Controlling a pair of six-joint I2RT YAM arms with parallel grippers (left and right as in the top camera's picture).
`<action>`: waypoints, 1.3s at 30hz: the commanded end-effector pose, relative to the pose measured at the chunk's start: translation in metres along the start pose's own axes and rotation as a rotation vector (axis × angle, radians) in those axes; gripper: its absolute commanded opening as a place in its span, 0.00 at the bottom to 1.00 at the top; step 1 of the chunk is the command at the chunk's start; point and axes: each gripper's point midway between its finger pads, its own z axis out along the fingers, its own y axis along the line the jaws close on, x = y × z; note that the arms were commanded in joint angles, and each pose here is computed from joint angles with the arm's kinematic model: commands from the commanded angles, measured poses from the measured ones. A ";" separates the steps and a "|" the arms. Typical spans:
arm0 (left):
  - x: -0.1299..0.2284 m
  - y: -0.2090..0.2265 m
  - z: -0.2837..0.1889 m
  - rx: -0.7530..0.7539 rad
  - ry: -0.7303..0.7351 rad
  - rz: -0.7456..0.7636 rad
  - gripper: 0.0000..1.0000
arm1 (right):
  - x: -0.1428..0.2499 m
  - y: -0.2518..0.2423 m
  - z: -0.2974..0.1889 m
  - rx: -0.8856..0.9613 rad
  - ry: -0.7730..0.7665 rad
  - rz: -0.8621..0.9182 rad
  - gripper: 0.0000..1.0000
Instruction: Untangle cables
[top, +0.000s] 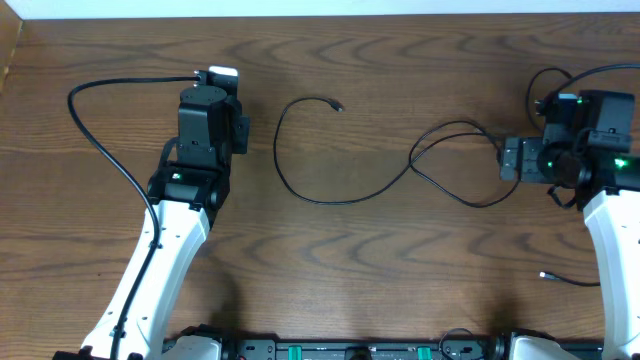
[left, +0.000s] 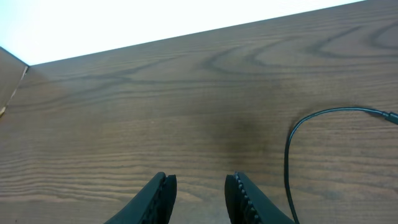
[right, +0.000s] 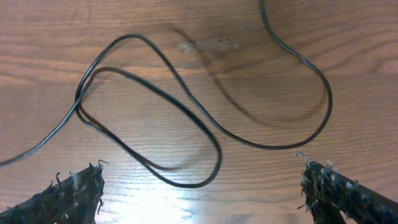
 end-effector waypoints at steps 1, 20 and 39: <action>-0.001 -0.001 0.002 0.007 0.001 -0.003 0.32 | 0.003 -0.004 0.000 0.038 0.020 -0.112 0.99; -0.001 -0.001 0.002 0.007 0.000 -0.003 0.32 | 0.043 -0.018 0.096 0.029 0.283 -0.352 0.99; -0.001 -0.001 0.002 0.007 0.000 -0.003 0.32 | 0.002 -0.032 0.079 0.154 0.123 -0.195 0.01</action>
